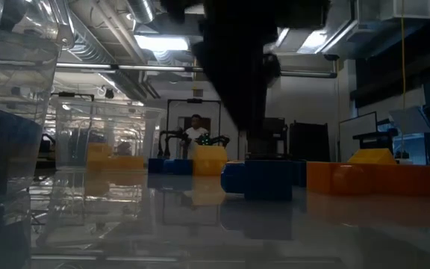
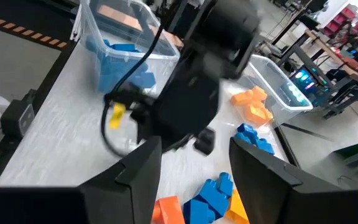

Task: Sort blocks
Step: Put the blue game piece into the bottom left transparent bin

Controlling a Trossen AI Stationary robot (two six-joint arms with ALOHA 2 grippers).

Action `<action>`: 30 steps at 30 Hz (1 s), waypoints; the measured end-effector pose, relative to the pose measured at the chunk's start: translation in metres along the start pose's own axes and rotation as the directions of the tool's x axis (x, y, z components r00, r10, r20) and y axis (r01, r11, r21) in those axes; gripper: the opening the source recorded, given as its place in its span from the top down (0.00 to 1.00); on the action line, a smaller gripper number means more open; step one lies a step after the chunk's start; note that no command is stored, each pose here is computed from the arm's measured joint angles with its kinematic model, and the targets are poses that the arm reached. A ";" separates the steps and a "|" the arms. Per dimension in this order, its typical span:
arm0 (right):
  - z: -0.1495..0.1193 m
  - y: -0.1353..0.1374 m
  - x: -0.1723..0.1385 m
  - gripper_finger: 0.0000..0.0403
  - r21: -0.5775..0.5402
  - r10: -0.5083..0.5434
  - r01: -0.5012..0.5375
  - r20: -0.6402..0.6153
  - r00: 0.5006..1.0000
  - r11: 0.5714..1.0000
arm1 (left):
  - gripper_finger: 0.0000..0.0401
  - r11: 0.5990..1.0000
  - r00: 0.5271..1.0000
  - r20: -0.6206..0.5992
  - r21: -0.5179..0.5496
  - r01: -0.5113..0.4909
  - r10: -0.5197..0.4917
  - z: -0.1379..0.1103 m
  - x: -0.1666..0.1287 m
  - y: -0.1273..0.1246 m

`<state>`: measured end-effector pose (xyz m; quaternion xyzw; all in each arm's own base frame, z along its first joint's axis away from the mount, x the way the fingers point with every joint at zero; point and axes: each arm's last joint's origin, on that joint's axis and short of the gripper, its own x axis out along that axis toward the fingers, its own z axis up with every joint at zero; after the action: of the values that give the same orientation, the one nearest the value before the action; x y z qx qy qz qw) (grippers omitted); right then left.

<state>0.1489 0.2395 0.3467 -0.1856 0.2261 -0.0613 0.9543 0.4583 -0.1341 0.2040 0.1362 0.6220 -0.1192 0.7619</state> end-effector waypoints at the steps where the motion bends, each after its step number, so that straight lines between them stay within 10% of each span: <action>1: 0.000 0.000 0.000 0.53 -0.001 -0.004 0.004 0.003 1.000 1.000 | 0.56 1.000 1.000 -0.014 0.009 -0.011 0.012 0.000 0.007 0.000; 6: 0.001 -0.003 0.004 0.53 0.002 -0.038 0.038 0.007 0.999 0.999 | 0.47 0.991 0.989 -0.066 0.036 -0.128 0.130 -0.002 0.020 0.005; 30: 0.008 -0.041 0.066 0.53 0.084 -0.025 0.045 -0.230 0.973 0.995 | 0.44 0.995 0.995 0.056 0.057 -0.080 0.077 0.010 0.024 0.011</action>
<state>0.2098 0.1913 0.3415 -0.1387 0.3279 -0.1091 0.9281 0.4760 -0.1275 0.1832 0.1798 0.5916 -0.1109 0.7780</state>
